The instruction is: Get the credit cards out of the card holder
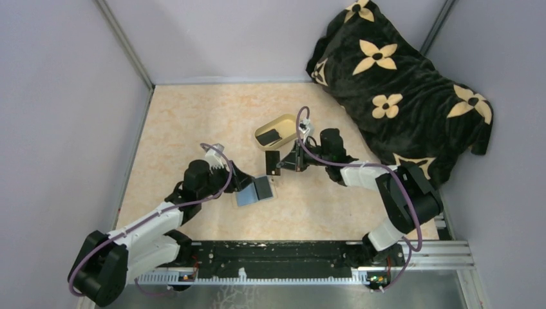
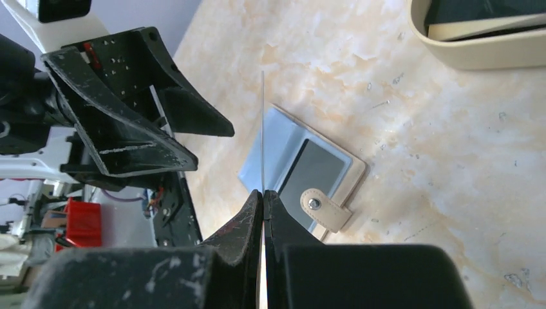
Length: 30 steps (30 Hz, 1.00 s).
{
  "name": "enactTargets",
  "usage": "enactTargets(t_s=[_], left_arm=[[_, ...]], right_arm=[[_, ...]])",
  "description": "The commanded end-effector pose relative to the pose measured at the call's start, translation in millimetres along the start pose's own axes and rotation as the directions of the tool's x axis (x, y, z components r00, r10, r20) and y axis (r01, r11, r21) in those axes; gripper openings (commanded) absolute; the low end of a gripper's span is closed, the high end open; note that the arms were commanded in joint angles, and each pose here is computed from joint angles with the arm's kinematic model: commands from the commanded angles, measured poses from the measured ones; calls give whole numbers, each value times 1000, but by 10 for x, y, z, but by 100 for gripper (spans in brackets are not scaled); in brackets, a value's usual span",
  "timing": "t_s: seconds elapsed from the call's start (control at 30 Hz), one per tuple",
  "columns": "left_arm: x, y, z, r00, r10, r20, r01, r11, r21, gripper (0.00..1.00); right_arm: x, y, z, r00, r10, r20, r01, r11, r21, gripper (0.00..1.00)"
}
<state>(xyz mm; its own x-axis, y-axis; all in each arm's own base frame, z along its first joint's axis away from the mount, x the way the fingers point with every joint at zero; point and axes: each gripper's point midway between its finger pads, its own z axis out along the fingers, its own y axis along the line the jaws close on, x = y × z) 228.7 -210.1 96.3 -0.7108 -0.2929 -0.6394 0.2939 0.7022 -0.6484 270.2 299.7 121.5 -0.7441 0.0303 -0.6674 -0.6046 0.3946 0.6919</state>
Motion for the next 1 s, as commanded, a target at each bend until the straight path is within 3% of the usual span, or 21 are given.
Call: enactTargets(t_s=[0.0, 0.33, 0.5, 0.67, 0.97], left_arm=[[-462, -524, 22, 979, 87, 185, -128, 967, 219, 59], [-611, -1068, -210, 945, 1, 328, -184, 829, 529, 53], [-679, -1185, -313, 927, -26, 375, -213, 785, 582, 52], [-738, -1257, -374, 917, -62, 393, -213, 758, 616, 43], [-680, -1234, -277, 935, -89, 344, -164, 749, 641, 31]], right_arm=[[-287, 354, -102, 997, -36, 74, 46, 988, -150, 0], [-636, 905, -252, 975, 21, 220, 66, 923, -380, 0], [-711, 962, -234, 971, 44, 233, 64, 899, -434, 0], [-748, 1022, -254, 968, 38, 247, 82, 886, -457, 0], [-695, 1033, -233, 972, 40, 231, 73, 885, -460, 0]])
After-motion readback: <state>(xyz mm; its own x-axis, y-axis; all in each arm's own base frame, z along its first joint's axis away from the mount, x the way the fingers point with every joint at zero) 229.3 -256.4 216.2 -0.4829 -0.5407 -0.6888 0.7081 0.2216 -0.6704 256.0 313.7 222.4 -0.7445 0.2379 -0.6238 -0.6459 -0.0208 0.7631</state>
